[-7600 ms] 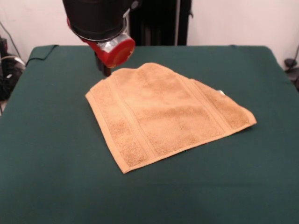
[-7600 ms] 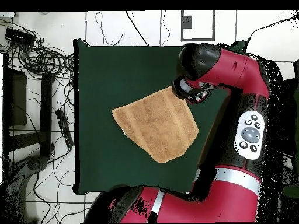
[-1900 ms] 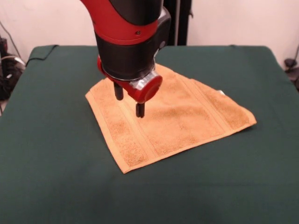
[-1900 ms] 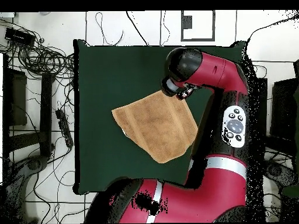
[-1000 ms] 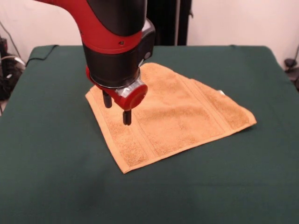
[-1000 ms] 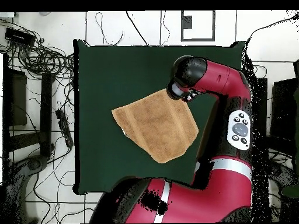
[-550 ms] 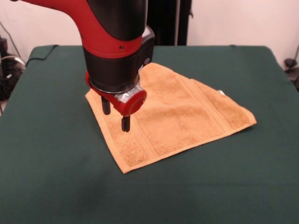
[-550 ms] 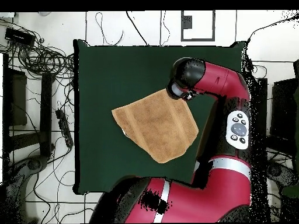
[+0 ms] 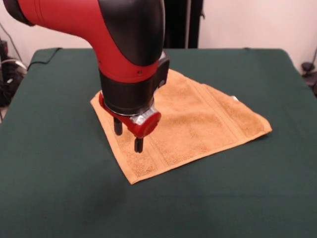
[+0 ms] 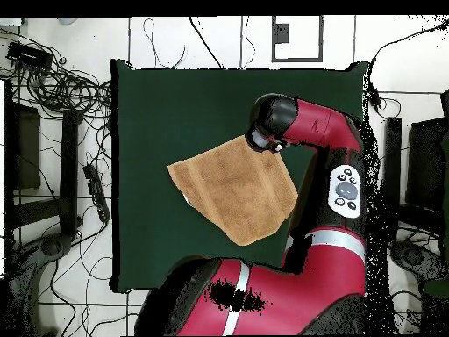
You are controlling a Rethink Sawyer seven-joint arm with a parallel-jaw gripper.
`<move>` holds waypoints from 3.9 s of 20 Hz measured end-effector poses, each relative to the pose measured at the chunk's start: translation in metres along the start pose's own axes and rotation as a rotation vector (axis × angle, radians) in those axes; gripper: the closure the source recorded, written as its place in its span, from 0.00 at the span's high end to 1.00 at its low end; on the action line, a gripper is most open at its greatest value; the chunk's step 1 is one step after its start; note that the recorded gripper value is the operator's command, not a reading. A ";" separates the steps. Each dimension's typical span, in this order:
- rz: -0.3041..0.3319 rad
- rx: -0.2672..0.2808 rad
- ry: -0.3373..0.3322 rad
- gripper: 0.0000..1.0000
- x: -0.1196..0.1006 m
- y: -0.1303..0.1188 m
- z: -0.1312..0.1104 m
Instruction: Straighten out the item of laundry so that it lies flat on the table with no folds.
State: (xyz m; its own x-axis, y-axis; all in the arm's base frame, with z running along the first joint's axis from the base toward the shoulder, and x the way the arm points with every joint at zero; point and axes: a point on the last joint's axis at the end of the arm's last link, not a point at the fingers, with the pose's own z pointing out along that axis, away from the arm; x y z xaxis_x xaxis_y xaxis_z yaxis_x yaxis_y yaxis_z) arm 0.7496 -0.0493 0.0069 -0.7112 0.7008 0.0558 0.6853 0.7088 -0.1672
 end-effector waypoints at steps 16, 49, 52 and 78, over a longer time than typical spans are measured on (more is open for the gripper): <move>-0.048 0.021 0.005 1.00 0.029 0.018 0.052; -0.054 0.011 -0.013 0.00 0.025 0.024 0.053; -0.054 0.011 -0.013 0.00 0.025 0.024 0.053; -0.064 0.021 -0.013 0.00 0.010 0.038 0.052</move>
State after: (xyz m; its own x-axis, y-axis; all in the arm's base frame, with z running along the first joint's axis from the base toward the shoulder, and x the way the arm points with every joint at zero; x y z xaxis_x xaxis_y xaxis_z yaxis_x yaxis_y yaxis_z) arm 0.7603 -0.0198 -0.0500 -0.7558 0.6526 0.0545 0.6347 0.7505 -0.1842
